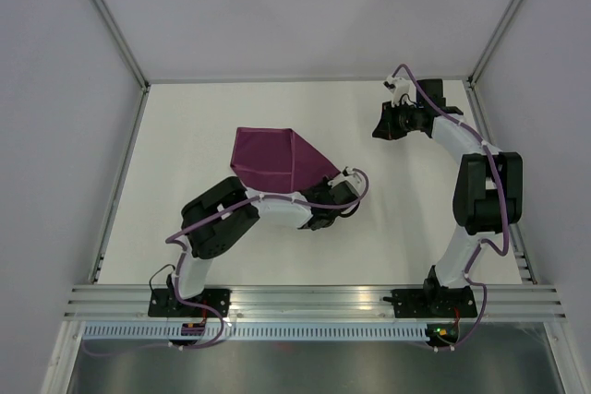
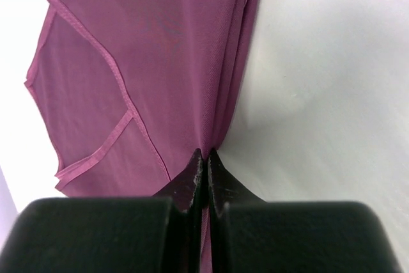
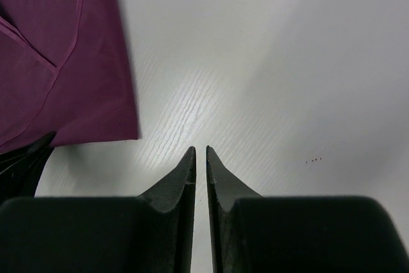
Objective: Fold the napkin, place the utensils inside, and roll it up
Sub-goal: Roll the napkin with the utensil
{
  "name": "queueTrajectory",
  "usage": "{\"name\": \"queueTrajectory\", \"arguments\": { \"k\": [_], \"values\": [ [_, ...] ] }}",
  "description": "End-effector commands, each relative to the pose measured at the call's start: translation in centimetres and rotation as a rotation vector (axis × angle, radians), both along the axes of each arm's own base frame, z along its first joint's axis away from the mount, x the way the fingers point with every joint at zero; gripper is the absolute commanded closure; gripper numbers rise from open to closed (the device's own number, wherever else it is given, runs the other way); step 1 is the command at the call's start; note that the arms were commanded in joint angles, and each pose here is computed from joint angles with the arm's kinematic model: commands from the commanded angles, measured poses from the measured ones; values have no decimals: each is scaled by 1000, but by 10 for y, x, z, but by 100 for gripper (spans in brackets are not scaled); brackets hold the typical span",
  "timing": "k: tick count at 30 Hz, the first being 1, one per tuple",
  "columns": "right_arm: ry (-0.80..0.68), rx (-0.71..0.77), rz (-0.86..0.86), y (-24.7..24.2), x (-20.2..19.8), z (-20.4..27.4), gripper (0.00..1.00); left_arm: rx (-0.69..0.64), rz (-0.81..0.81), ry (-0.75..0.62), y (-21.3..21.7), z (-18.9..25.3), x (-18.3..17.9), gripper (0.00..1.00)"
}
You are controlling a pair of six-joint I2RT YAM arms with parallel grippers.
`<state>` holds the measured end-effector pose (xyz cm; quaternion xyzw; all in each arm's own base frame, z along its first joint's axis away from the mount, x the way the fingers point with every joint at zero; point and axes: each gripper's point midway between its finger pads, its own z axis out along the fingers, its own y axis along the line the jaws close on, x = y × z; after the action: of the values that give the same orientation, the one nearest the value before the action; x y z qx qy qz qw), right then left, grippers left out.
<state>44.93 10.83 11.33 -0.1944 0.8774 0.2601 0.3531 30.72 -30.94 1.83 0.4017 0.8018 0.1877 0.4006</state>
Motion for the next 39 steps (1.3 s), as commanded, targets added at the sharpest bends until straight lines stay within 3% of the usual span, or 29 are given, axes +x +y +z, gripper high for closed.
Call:
{"name": "queueTrajectory", "arguments": {
  "k": [1, 8, 22, 27, 39],
  "values": [
    [-115, 13, 79, 4, -1, 31, 84, -6, -123, 360, 2, -65, -55, 98],
    [-213, 5, 196, 11, -14, 40, 82, -140, -185, 535, -10, -66, -88, 98],
    [-334, -22, 305, 15, -47, 59, 79, -277, -125, 594, 5, -45, -95, 98],
    [-374, -13, 489, 26, -88, 61, 78, -344, -93, 627, 11, -38, -87, 98],
    [-586, -146, 785, 66, -158, 14, 59, -465, -85, 794, 16, -31, -84, 98]
  ]
}}
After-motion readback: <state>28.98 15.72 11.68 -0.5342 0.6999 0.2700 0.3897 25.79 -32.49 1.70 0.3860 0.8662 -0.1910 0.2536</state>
